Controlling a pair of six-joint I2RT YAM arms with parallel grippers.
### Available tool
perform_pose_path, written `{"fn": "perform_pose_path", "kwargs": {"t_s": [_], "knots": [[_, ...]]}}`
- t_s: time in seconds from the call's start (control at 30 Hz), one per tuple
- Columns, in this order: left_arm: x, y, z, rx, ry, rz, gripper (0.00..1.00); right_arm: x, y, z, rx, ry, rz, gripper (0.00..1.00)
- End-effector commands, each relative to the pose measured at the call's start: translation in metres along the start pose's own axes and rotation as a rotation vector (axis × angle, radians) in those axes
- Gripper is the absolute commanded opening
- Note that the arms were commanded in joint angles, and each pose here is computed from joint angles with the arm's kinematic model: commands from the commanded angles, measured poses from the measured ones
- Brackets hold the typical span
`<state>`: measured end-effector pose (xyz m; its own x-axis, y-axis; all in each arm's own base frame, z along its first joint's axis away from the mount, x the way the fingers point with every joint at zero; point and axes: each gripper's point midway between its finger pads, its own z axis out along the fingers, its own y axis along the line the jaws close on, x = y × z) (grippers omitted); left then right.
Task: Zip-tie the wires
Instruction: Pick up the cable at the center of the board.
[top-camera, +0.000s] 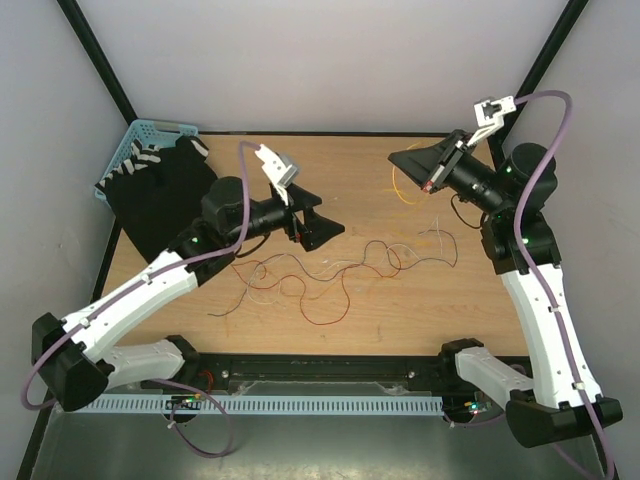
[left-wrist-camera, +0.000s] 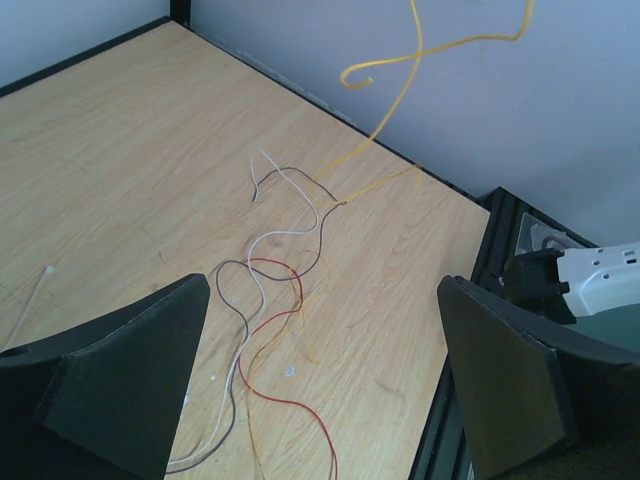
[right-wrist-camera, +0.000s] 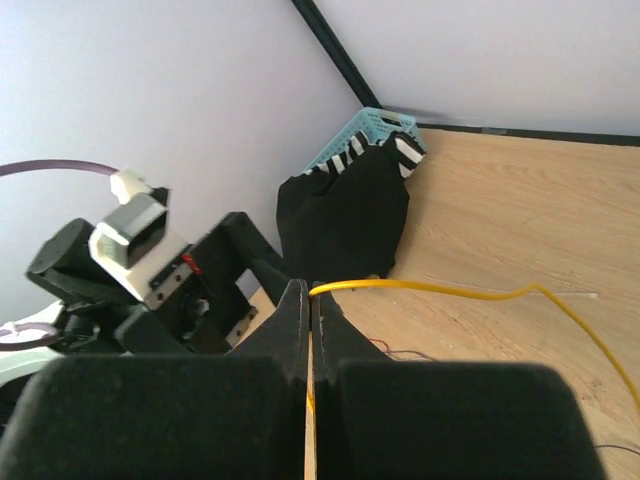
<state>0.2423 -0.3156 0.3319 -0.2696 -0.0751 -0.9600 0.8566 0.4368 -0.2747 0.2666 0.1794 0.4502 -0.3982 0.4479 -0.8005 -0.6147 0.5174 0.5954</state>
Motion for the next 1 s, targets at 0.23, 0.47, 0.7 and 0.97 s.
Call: {"fn": "perform_pose_path", "kwargs": {"t_s": [0.23,0.47,0.7,0.97], "knots": [[0.021,0.036,0.029,-0.137,-0.147,-0.089,0.99,-0.022,0.067,-0.025,-0.221,-0.073,-0.028,0.00],[0.025,0.051,0.043,-0.178,-0.264,-0.109,0.99,-0.027,0.081,-0.032,-0.263,-0.093,-0.017,0.00],[0.026,0.005,0.070,0.087,-0.344,-0.159,0.99,-0.027,0.083,-0.034,-0.260,-0.095,-0.027,0.00],[0.052,-0.025,0.076,0.147,-0.285,-0.125,0.99,-0.031,0.092,-0.039,-0.288,-0.113,-0.029,0.00]]}}
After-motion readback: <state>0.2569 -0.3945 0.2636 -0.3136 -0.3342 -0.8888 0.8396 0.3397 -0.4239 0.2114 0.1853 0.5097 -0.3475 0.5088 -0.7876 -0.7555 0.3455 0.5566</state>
